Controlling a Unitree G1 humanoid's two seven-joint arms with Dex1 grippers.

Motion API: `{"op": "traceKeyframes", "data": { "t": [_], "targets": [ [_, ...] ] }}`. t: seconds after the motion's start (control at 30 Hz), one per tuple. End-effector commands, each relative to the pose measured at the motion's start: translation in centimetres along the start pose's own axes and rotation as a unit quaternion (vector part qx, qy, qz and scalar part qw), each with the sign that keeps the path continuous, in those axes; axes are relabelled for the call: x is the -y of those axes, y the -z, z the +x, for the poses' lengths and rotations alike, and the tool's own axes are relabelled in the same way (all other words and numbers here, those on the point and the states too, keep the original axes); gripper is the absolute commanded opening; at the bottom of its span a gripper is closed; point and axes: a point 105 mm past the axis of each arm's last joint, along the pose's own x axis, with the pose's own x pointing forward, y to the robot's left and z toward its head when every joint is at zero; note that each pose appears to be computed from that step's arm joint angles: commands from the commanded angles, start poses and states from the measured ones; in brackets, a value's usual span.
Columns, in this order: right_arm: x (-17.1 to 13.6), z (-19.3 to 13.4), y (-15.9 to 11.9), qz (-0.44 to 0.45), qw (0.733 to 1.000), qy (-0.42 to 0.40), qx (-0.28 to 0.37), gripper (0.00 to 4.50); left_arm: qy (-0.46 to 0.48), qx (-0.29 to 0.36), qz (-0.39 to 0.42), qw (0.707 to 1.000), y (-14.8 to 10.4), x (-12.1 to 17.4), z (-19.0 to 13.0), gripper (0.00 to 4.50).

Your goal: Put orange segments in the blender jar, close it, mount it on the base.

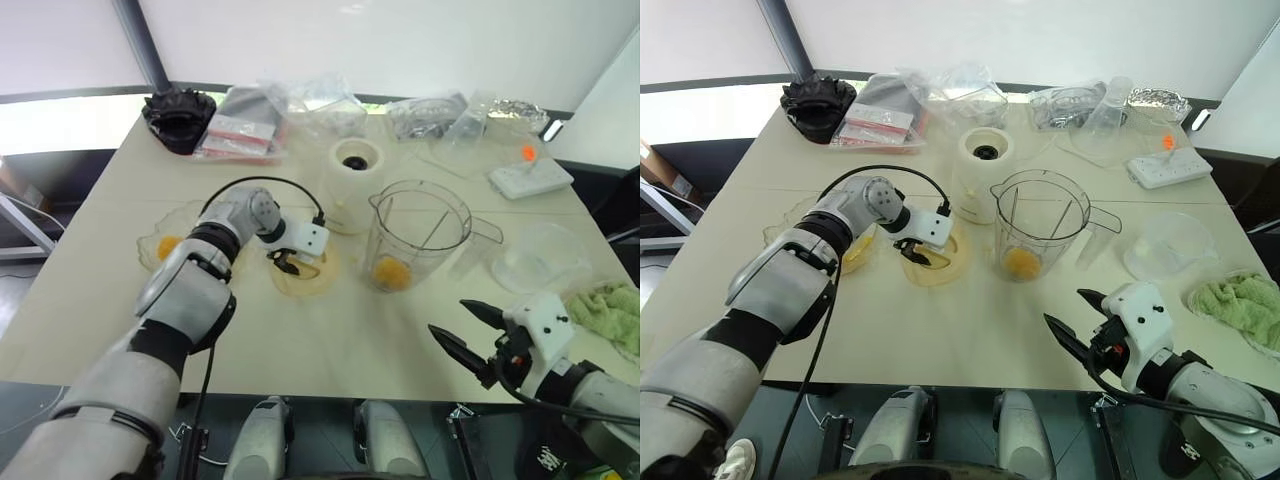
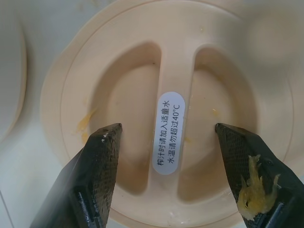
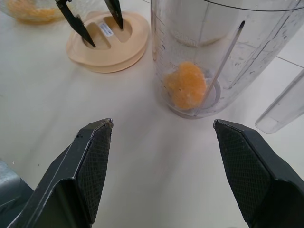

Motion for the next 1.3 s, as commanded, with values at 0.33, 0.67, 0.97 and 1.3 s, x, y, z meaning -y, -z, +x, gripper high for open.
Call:
{"op": "traceKeyframes", "data": {
  "t": [0.33, 0.67, 0.97, 1.3],
  "targets": [
    [0.2, -0.5, -1.0, -0.021, 0.999, 0.032, 0.025, 3.56, 0.027, -0.02, -0.01, 0.999, 0.5, 1.3, 1.4, 0.23],
    [3.3, 0.4, -0.6, -0.018, 0.992, 0.115, 0.044, 3.56, 0.006, 0.062, -0.071, 0.996, -1.2, -0.9, -1.5, 0.23],
    [5.4, 2.1, -0.3, 0.017, 0.979, 0.186, 0.081, 3.56, 0.014, 0.151, -0.072, 0.986, -2.2, -1.9, -6.0, 0.23],
    [7.1, 5.0, -1.1, 0.025, 0.964, 0.24, 0.111, 3.56, -0.012, 0.175, -0.067, 0.982, -1.5, -2.2, -8.5, 0.23]
  ]
}}
